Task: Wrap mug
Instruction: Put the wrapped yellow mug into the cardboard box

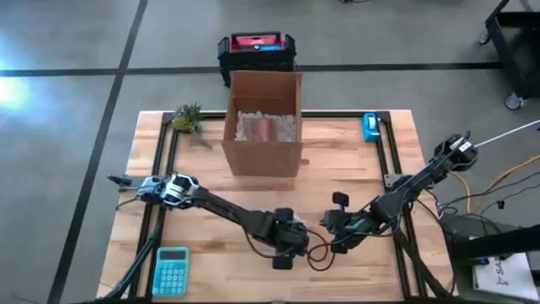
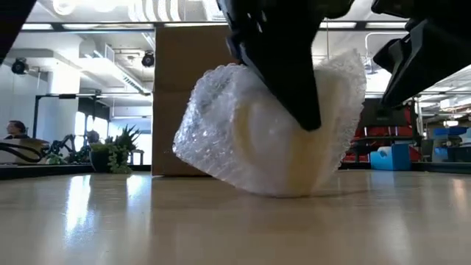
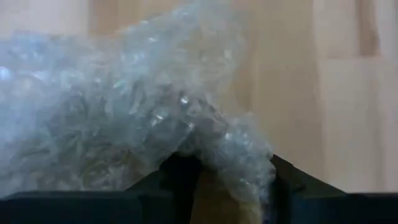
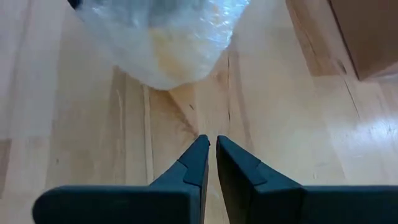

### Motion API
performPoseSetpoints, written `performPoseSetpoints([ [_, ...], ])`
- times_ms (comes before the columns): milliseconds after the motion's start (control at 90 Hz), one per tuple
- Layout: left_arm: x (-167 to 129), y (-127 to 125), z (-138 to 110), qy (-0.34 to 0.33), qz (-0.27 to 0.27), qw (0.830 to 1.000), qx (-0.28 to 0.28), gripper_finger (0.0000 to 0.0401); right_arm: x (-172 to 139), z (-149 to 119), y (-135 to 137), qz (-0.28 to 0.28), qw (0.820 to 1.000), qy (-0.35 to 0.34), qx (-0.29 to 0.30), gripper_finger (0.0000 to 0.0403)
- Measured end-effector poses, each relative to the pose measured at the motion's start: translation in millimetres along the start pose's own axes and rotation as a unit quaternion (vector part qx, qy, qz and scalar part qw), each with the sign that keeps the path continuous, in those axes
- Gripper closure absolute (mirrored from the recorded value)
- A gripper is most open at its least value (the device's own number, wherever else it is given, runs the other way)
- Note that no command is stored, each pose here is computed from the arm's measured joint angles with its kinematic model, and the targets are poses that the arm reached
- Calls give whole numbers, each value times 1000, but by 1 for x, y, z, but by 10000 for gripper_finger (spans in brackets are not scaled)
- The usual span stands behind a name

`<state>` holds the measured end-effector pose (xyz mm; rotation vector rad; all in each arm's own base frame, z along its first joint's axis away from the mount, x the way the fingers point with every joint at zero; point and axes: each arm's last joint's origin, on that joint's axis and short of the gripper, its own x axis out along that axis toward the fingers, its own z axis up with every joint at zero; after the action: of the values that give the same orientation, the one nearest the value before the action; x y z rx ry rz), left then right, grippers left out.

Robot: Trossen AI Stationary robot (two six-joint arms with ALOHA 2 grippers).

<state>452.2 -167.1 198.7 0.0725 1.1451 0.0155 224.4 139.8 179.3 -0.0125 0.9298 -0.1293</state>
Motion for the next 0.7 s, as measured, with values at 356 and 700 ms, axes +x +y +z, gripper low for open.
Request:
performPoseSetpoints([
  [356, -62, 5, 15, -9, 44, 999, 16, 389, 0, 0, 0, 1, 1000, -2, 1, 384],
  [700, -216, 45, 10, -154, 202, 967, 14, 389, 0, 2, 1, 4, 1000, -9, 5, 384],
])
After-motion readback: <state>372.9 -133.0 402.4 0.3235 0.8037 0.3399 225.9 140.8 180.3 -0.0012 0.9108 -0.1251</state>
